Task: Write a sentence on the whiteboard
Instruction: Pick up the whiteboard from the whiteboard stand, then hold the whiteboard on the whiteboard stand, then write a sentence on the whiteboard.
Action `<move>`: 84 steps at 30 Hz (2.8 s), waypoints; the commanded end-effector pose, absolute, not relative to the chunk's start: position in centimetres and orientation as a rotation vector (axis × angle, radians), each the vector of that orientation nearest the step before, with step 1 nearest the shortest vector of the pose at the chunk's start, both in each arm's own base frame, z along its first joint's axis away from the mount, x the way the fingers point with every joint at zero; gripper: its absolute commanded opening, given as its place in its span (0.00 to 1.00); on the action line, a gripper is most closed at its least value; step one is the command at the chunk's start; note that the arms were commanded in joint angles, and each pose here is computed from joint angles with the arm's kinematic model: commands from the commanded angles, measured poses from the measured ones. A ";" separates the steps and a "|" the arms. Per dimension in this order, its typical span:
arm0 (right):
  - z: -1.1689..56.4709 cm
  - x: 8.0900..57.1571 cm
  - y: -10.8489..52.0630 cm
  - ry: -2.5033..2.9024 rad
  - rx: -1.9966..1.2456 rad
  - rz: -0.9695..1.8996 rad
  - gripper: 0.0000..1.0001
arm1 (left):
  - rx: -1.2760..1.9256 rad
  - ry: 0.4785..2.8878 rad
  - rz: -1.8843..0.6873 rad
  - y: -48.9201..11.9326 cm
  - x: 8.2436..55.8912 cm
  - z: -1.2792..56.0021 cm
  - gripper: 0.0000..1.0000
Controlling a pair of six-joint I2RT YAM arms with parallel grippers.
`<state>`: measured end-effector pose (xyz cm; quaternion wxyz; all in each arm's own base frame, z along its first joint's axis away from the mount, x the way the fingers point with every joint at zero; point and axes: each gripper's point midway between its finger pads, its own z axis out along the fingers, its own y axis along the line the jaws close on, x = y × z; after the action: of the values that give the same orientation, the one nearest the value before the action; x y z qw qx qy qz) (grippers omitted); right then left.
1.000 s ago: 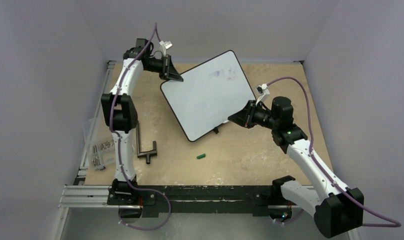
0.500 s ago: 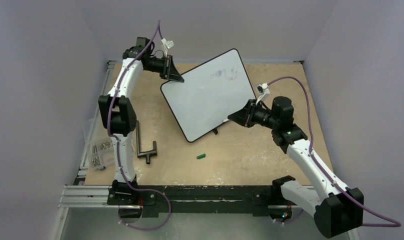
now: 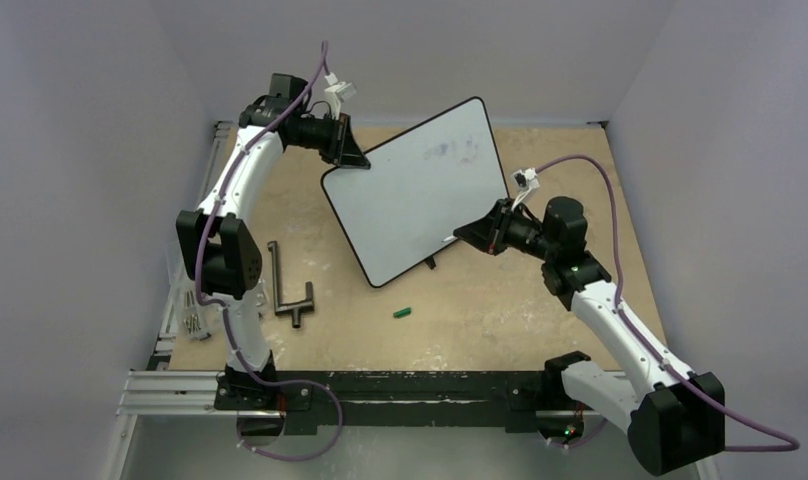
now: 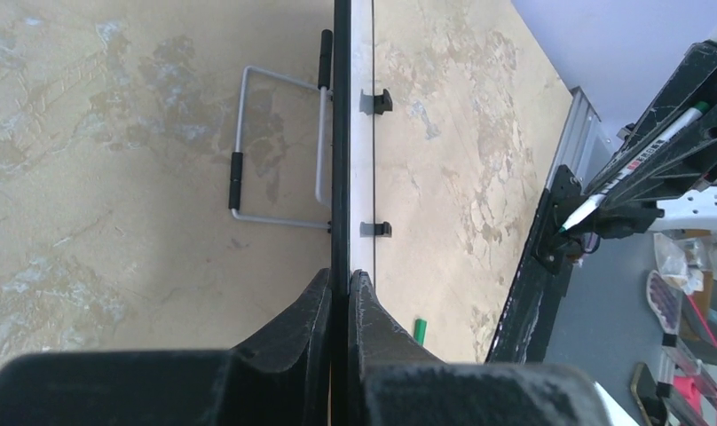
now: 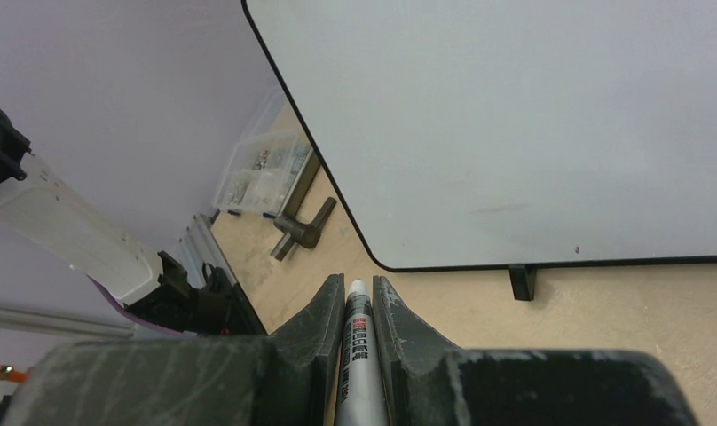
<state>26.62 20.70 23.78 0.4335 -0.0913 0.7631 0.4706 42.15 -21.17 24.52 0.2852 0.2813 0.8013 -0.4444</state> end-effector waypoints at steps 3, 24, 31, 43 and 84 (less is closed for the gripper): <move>26.2 27.0 21.3 1.741 -0.309 1.174 0.00 | 0.891 2.108 -0.994 -23.1 41.1 24.1 0.00; 30.0 29.4 29.2 1.442 -0.563 0.950 0.00 | 0.848 2.172 -0.986 -23.2 41.2 23.5 0.00; 29.9 29.9 30.6 1.400 -0.568 0.897 0.00 | 0.867 2.206 -0.952 -23.3 41.2 23.1 0.00; 30.9 31.0 31.4 1.407 -0.490 0.832 0.00 | 0.936 2.237 -0.862 -23.6 39.9 22.0 0.00; 32.4 33.4 36.0 1.224 -0.602 0.820 0.00 | 0.919 2.336 -0.773 -22.5 40.7 20.0 0.00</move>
<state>33.07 35.25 27.30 0.6550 -0.2780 0.6072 0.3535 41.46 -24.18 25.90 0.3208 0.3211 0.8122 -0.3665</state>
